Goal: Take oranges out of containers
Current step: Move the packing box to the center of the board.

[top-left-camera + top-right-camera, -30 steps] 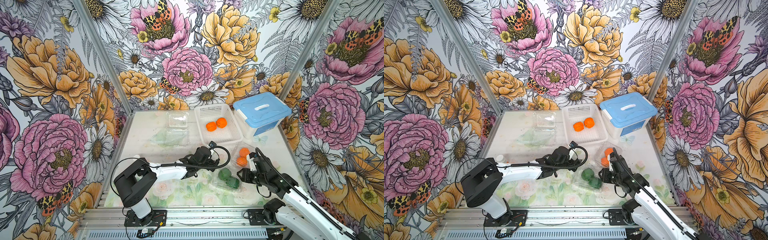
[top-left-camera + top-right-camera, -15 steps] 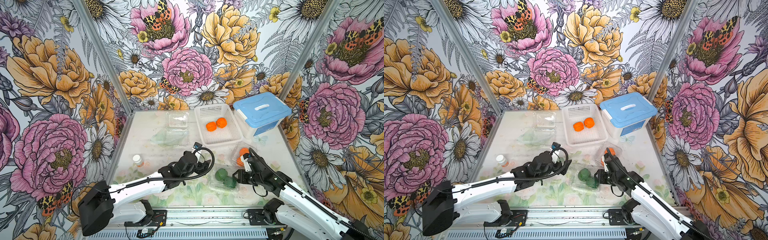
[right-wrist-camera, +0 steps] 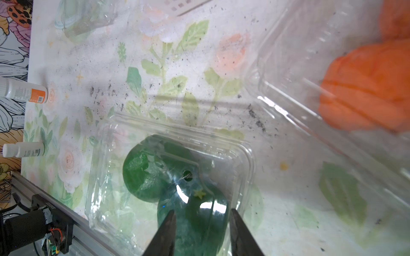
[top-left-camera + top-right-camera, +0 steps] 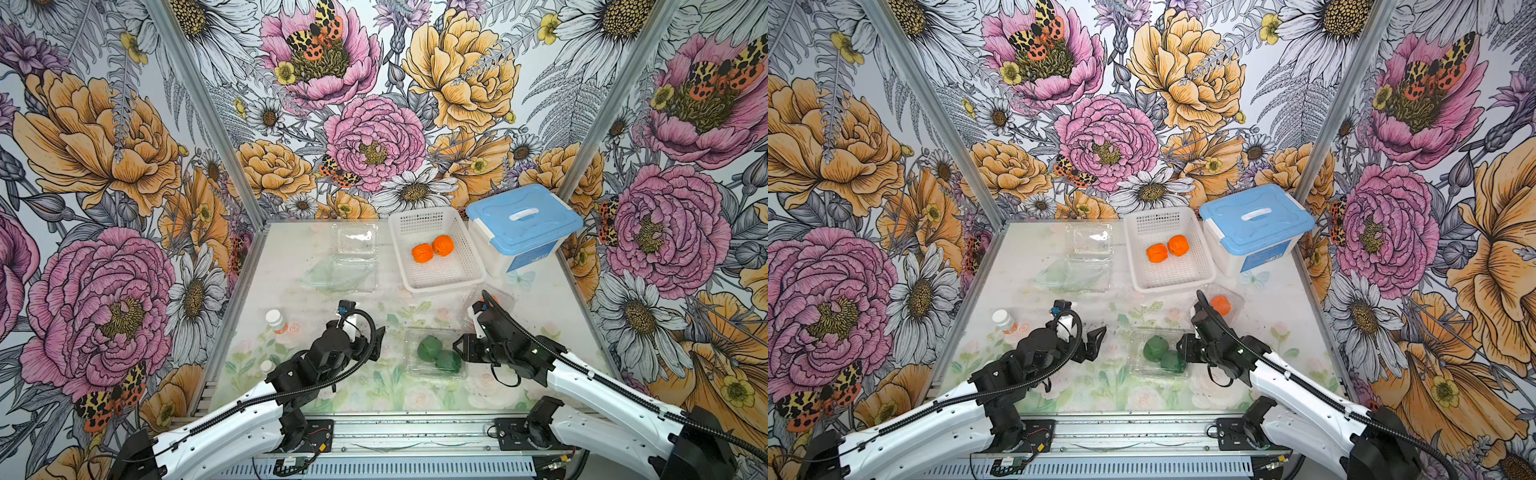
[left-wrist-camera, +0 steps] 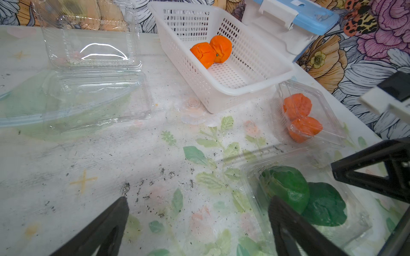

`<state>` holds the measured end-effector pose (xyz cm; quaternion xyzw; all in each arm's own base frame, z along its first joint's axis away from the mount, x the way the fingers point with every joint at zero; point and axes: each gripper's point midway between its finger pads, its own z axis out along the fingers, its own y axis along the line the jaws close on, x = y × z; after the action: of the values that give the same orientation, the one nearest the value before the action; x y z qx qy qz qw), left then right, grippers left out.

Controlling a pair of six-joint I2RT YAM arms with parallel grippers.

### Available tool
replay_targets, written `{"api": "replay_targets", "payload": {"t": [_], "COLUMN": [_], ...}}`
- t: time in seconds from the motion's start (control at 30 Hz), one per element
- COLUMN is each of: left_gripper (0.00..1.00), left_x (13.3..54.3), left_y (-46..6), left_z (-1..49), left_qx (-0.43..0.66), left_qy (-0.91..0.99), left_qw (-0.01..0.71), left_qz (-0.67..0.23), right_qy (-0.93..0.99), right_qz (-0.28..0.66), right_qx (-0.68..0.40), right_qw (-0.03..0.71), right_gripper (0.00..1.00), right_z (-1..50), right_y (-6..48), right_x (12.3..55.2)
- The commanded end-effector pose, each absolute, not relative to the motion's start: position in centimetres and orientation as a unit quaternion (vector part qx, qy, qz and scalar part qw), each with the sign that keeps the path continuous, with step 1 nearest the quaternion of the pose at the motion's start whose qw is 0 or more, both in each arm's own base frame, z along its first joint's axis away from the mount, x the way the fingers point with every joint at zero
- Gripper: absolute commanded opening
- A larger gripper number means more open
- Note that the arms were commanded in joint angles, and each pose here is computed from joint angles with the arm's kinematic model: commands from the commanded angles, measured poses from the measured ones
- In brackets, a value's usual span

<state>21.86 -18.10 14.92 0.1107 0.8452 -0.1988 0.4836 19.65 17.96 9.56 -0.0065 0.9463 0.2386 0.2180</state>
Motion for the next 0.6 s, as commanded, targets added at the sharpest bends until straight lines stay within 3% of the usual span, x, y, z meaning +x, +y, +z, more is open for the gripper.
{"api": "replay_targets", "payload": {"t": [0.0,0.17,0.33,0.57], "left_gripper": [0.99,0.99,0.99,0.99], "left_x": [21.0,20.0,18.5,18.3], "left_y": [-19.0,-21.9,-24.7,-27.4], "left_z": [13.8,14.4,15.6,12.5], "left_qx": [0.123,0.152,0.223,0.263], "left_qy": [0.858,0.860,0.861,0.891], "left_qw": [0.447,0.409,0.385,0.304], "left_qz": [-0.222,-0.265,-0.245,-0.211], "right_qy": [0.928,0.920,0.913,0.930], "right_qz": [0.254,0.267,0.270,0.250], "right_qx": [0.002,-0.012,-0.029,-0.017], "right_qw": [0.271,0.287,0.305,0.269], "right_gripper": [0.39,0.39,0.42,0.45], "right_z": [12.4,14.3,15.9,13.0], "right_y": [19.2,20.8,21.1,19.2], "right_x": [22.3,23.9,24.5,23.2]}}
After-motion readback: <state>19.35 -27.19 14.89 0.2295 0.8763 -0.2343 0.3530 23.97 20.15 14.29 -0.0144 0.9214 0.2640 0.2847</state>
